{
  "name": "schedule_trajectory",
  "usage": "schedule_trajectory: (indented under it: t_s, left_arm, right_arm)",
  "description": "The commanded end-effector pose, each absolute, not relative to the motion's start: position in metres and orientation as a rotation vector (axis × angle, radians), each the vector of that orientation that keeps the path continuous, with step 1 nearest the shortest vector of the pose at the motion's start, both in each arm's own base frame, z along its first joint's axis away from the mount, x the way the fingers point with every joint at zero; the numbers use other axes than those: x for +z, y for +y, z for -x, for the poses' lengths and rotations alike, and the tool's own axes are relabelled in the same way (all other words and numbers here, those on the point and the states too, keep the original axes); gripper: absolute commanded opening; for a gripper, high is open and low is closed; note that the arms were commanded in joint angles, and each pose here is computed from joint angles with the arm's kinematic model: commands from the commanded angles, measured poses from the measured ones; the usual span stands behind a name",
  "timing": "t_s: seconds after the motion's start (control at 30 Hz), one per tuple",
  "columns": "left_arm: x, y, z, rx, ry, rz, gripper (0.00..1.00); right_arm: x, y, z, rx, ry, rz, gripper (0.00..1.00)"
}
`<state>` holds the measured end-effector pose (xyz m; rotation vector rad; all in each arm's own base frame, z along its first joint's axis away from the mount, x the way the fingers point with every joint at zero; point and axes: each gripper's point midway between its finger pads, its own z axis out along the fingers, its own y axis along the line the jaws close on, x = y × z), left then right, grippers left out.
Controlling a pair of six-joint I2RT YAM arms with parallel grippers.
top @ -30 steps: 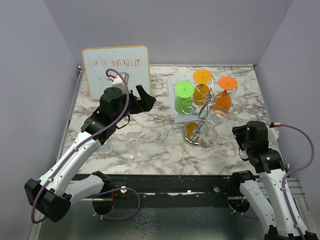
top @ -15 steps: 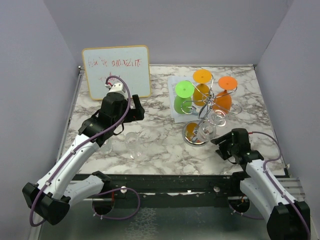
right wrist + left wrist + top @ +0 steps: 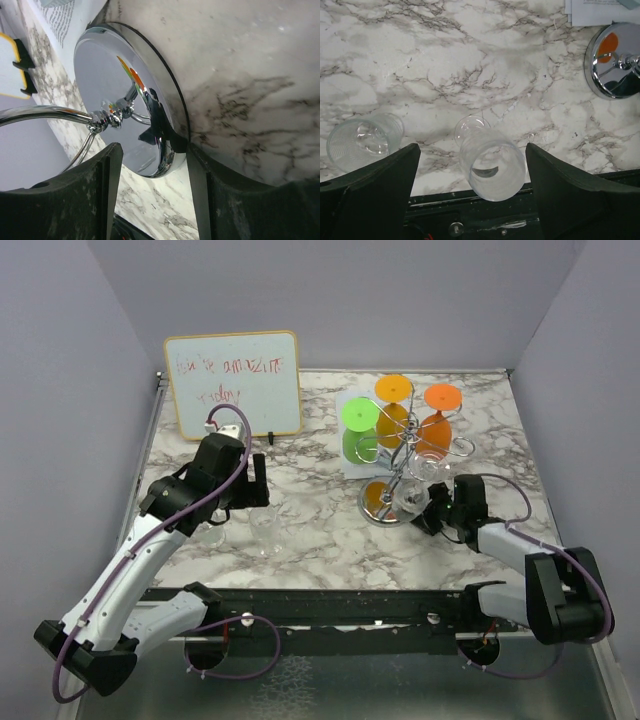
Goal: Place the wine glass upside down on the wine glass rack
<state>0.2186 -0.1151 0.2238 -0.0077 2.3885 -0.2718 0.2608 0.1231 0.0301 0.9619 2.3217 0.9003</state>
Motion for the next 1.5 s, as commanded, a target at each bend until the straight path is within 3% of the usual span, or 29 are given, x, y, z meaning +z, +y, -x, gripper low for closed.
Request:
schedule_trajectory:
  t_s: [0.0,0.13,0.4,0.77,0.9,1.1,1.3,1.47]
  left_arm:
    - [0.217,-0.102,-0.193,-0.222,2.484,-0.038,0.83]
    - [0.213,-0.103,-0.184,-0.235,2.526,-0.078,0.72]
    - [0.209,-0.108,-0.175,-0.281,2.557,-0.139,0.61]
    - [0.190,-0.108,-0.170,-0.263,2.614,-0.176,0.60]
    - [0.181,-0.108,-0.177,-0.230,2.629,-0.147,0.55]
    - [0.167,-0.114,-0.191,-0.206,2.648,-0.116,0.42]
    - [0.153,-0.110,-0.197,-0.130,2.675,-0.121,0.00]
    - [0.177,-0.121,-0.203,-0.221,2.611,-0.153,0.00]
  right_arm:
    - [0.002,0.122,-0.255,0.845,2.401,-0.911,0.59]
    - [-0.002,0.128,-0.263,0.874,2.408,-0.883,0.57]
    - [-0.008,0.148,-0.277,0.909,2.425,-0.825,0.57]
    - [-0.009,0.156,-0.296,0.916,2.395,-0.762,0.58]
    - [0.001,0.155,-0.300,0.914,2.361,-0.742,0.60]
    - [0.021,0.138,-0.294,0.804,2.331,-0.779,0.62]
    - [0.040,0.103,-0.278,0.617,2.247,-0.892,0.63]
    - [0.064,0.078,-0.264,0.502,2.171,-0.921,0.63]
